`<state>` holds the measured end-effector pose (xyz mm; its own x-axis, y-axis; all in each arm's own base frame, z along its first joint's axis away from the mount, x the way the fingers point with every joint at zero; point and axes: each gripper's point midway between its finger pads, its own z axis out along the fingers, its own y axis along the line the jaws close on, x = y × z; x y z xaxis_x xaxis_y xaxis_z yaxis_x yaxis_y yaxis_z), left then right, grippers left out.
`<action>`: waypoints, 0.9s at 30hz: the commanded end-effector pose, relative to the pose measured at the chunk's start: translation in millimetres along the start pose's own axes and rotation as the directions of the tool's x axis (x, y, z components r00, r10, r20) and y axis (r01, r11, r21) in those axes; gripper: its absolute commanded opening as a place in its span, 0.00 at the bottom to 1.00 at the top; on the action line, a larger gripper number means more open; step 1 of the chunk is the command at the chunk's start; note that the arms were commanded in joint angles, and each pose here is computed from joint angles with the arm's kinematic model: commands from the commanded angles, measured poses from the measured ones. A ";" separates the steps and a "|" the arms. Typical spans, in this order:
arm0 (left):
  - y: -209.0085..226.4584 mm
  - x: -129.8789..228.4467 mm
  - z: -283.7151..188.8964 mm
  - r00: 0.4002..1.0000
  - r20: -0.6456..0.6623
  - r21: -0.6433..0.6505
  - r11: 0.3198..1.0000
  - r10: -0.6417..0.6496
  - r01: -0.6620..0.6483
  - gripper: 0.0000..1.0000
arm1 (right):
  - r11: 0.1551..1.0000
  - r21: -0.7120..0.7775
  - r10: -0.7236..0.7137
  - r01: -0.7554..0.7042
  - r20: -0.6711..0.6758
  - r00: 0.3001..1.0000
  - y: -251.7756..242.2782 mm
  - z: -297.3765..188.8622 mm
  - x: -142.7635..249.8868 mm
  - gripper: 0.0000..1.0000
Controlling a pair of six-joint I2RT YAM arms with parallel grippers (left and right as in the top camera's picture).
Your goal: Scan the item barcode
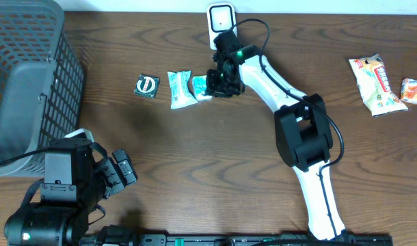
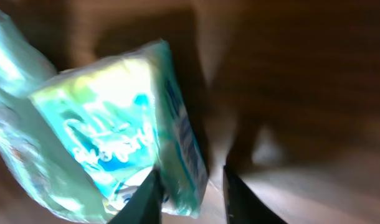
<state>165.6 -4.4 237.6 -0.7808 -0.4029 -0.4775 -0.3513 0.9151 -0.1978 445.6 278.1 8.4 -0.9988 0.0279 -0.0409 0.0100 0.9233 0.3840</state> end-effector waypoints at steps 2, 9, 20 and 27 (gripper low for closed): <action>0.7 0.1 -0.1 1.000 0.000 -0.005 1.000 -0.004 0.004 0.98 | 0.950 0.301 0.086 -0.083 0.003 0.996 -79.5 -19.3 6.7 0.17; 0.7 0.1 -0.1 1.000 0.000 -0.005 1.000 -0.004 0.004 0.98 | 0.891 0.436 0.155 -0.125 -0.033 0.987 -124.2 -80.9 24.7 0.13; 0.7 0.1 -0.1 1.000 0.000 -0.005 1.000 -0.004 0.004 0.98 | 0.903 0.424 0.112 -0.072 -0.070 0.991 -123.2 -125.5 38.8 0.33; 0.7 0.1 -0.1 1.000 0.000 -0.005 1.000 -0.004 0.004 0.98 | 0.917 0.395 -0.028 0.045 -0.050 0.998 -95.8 -120.7 31.5 0.54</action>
<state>165.6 -4.4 237.6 -0.7808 -0.4029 -0.4775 -0.3513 0.9151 -0.1978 408.6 126.6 73.8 -0.9955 0.0886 0.0331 0.0881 0.9960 -0.0146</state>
